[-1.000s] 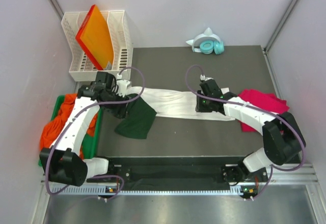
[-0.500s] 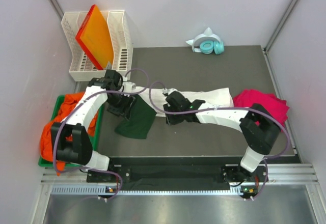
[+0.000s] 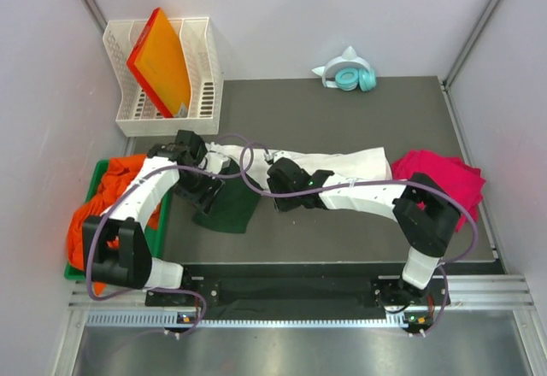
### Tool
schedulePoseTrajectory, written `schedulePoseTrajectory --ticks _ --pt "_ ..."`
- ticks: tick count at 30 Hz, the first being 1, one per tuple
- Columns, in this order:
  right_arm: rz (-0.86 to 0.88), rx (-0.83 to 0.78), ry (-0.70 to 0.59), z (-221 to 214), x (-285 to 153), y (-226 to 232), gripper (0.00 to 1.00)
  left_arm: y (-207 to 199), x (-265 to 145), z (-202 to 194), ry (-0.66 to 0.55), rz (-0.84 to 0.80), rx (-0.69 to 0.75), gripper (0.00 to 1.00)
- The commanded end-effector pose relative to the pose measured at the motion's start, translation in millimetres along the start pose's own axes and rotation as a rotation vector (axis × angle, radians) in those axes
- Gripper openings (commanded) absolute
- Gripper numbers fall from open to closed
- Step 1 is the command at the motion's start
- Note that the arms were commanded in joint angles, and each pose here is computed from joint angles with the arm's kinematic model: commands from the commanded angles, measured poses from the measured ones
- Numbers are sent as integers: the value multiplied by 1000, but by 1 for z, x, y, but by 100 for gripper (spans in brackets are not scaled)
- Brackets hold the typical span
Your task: Fold and stack the t-shirts
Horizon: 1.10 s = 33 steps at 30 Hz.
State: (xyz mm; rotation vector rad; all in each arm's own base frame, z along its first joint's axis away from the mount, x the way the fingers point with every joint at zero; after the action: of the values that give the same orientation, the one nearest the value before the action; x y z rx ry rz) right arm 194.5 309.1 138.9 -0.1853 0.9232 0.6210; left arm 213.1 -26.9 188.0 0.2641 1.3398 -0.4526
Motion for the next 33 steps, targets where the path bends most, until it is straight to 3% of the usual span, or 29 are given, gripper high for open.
schedulePoseTrajectory --ticks 1,14,33 --pt "-57 17 -64 10 -17 -11 30 -2 -5 -13 83 -45 66 66" --pt "-114 61 -111 10 -35 -29 30 0 42 -13 248 -148 8 63" --pt "-153 76 -124 10 -42 -43 30 13 71 -12 236 -22 -15 63"
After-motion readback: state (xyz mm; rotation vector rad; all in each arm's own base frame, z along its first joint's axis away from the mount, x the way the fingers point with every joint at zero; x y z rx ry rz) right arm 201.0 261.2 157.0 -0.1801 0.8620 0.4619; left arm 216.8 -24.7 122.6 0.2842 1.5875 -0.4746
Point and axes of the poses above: each gripper's point midway between its finger pads, its own x axis out along the fingers, its own y axis along the line the jaws close on, z = x × y, the point moved 10 cm from there along -x, back along the fingers, and after that the axes turned 7 degrees about -x, right-handed, at the moved point
